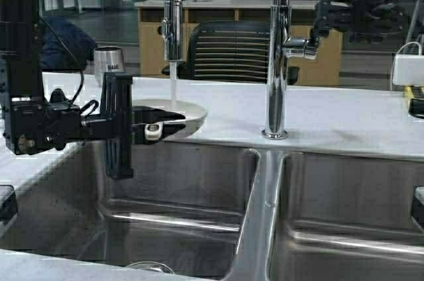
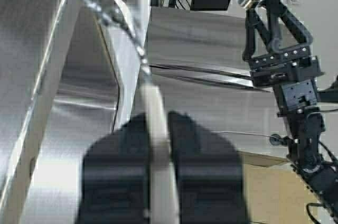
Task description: Wash the pan
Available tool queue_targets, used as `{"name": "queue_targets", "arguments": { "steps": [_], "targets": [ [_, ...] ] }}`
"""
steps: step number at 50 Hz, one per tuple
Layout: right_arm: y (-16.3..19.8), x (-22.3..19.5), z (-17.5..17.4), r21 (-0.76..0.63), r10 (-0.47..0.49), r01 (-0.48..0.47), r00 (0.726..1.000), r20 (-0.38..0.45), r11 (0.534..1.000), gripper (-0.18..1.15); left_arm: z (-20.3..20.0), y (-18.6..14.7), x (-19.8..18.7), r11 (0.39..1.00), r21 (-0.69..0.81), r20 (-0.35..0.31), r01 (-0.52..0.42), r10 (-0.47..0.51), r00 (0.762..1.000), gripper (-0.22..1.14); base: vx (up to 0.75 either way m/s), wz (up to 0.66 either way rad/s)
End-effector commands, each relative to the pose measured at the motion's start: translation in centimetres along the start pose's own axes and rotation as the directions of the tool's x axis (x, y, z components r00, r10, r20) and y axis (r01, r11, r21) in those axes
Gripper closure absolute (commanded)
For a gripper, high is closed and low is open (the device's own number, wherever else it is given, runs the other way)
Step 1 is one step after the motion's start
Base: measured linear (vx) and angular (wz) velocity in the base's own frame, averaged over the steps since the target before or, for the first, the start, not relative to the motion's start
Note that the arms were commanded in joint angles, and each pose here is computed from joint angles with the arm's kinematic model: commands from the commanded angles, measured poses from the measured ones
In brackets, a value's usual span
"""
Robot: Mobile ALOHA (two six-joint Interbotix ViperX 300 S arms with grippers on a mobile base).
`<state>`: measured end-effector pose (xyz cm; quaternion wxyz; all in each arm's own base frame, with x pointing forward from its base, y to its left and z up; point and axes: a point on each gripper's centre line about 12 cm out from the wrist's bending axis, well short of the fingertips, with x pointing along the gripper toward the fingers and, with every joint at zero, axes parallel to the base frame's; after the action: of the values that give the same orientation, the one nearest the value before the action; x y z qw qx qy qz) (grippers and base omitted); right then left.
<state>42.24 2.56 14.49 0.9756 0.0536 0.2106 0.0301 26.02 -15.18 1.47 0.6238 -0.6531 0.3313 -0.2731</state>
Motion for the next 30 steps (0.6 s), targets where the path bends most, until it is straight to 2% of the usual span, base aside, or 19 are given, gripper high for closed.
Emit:
{"name": "queue_targets", "arguments": {
  "steps": [1, 7, 19, 30],
  "targets": [
    [-2.5, -0.4, 1.1, 0.033, -0.058, 0.057, 0.998, 0.030, 0.998, -0.06, 0.1, -0.8, 0.4, 0.999, 0.034, -0.006, 0.040, -0.040, 0.999, 0.89, 0.00, 0.00],
    [-2.0, -0.8, 1.6, 0.023, -0.044, 0.043, 0.998, 0.053, 0.999, -0.06, 0.2, -0.6, 0.4, 0.999, 0.031, -0.006, 0.038, -0.038, 0.999, 0.89, 0.00, 0.00],
    [-0.3, -3.7, 3.9, -0.005, 0.004, -0.003, 0.987, 0.158, 1.000, -0.06, 0.1, -0.2, 0.4, 0.999, 0.024, -0.006, 0.027, -0.027, 1.000, 0.89, 0.00, 0.00],
    [-0.2, -5.0, 4.2, -0.005, 0.004, -0.003, 0.984, 0.176, 1.000, -0.06, 0.1, -0.2, 0.4, 0.999, 0.025, -0.008, 0.027, -0.027, 1.000, 0.89, 0.01, 0.00]
  ]
}}
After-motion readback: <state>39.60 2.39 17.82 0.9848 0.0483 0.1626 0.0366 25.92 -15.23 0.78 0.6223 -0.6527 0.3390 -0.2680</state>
